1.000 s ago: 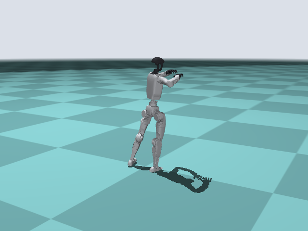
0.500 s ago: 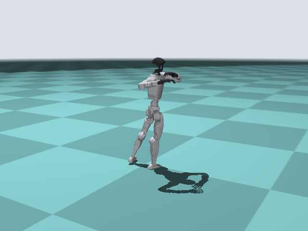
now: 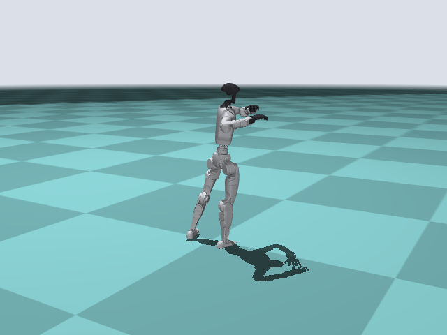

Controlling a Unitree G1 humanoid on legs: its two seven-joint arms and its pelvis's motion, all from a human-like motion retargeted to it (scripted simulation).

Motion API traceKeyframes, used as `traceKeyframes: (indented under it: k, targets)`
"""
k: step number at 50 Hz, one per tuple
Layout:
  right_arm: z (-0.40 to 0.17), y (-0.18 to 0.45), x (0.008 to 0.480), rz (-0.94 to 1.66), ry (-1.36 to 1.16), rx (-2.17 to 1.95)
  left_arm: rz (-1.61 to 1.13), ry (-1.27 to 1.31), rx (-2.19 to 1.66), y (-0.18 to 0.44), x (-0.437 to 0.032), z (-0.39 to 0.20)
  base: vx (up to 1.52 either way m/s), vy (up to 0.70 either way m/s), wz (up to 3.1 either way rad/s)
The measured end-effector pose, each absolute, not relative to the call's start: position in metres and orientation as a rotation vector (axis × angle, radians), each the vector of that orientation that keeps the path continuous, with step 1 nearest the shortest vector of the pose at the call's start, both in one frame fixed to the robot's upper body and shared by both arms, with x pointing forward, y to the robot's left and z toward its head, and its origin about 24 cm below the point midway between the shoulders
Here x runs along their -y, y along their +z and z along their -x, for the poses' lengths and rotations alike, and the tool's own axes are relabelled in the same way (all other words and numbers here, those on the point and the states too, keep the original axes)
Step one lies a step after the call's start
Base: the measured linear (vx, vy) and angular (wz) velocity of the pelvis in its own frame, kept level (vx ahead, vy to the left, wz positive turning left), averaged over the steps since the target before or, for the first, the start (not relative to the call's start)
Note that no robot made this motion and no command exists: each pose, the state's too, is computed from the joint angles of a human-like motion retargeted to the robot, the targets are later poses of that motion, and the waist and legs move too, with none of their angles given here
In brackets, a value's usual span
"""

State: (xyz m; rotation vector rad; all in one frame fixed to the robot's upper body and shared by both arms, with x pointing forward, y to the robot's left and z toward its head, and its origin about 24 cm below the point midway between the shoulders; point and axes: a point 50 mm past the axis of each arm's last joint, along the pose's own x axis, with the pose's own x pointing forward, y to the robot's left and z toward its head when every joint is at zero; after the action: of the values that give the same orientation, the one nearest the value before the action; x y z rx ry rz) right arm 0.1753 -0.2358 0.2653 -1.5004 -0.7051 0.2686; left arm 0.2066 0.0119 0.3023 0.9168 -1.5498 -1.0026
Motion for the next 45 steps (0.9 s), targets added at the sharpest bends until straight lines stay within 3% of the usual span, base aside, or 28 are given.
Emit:
traceKeyframes:
  k: [8, 20, 33, 45]
  targets:
    - [-0.185, 0.233, 0.204, 1.224, 0.551, 0.662, -0.965, -0.834, 1.139, 0.257, -0.086, -0.243, 0.03, 0.25, 1.66]
    - [-0.187, 0.217, 0.145, 0.909, 0.814, 0.807, -1.035, -0.685, 0.73, 0.206, -0.172, -0.237, 0.06, 0.2, 1.7]
    - [-0.195, 0.281, 0.09, 0.953, 0.858, 1.275, -1.229, -0.566, 0.732, 0.242, -0.208, -0.221, 0.11, 0.12, 1.36]
    - [-0.161, 0.312, 0.008, 0.974, 1.142, 1.658, -1.281, -0.142, 0.698, 0.276, -0.27, -0.183, 0.08, 0.1, 0.49]
